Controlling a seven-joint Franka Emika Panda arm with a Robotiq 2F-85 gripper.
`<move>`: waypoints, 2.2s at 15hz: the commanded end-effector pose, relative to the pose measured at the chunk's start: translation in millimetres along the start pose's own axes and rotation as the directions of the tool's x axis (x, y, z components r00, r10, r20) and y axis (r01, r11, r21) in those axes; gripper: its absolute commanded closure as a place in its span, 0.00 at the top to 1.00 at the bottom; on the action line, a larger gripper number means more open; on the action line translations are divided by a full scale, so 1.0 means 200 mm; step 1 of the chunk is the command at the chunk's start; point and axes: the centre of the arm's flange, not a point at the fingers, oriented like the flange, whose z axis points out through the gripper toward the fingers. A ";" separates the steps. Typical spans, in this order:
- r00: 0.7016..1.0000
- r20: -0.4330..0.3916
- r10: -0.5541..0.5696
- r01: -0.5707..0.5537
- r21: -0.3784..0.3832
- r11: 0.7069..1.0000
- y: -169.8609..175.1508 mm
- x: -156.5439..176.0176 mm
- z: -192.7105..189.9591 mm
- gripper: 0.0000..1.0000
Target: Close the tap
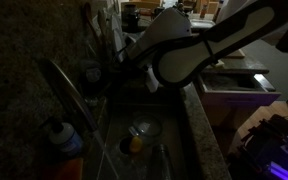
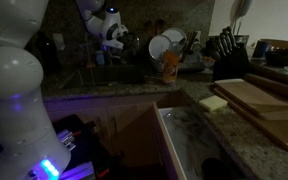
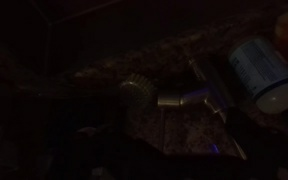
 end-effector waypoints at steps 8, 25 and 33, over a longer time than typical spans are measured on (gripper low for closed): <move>0.999 0.037 0.028 -0.032 0.105 0.994 0.16 0.09 0.60 1.00; 0.986 -0.165 0.038 -0.012 0.156 0.988 0.09 0.29 0.63 1.00; 0.988 -0.146 0.058 -0.025 0.222 0.975 0.04 0.28 0.67 0.37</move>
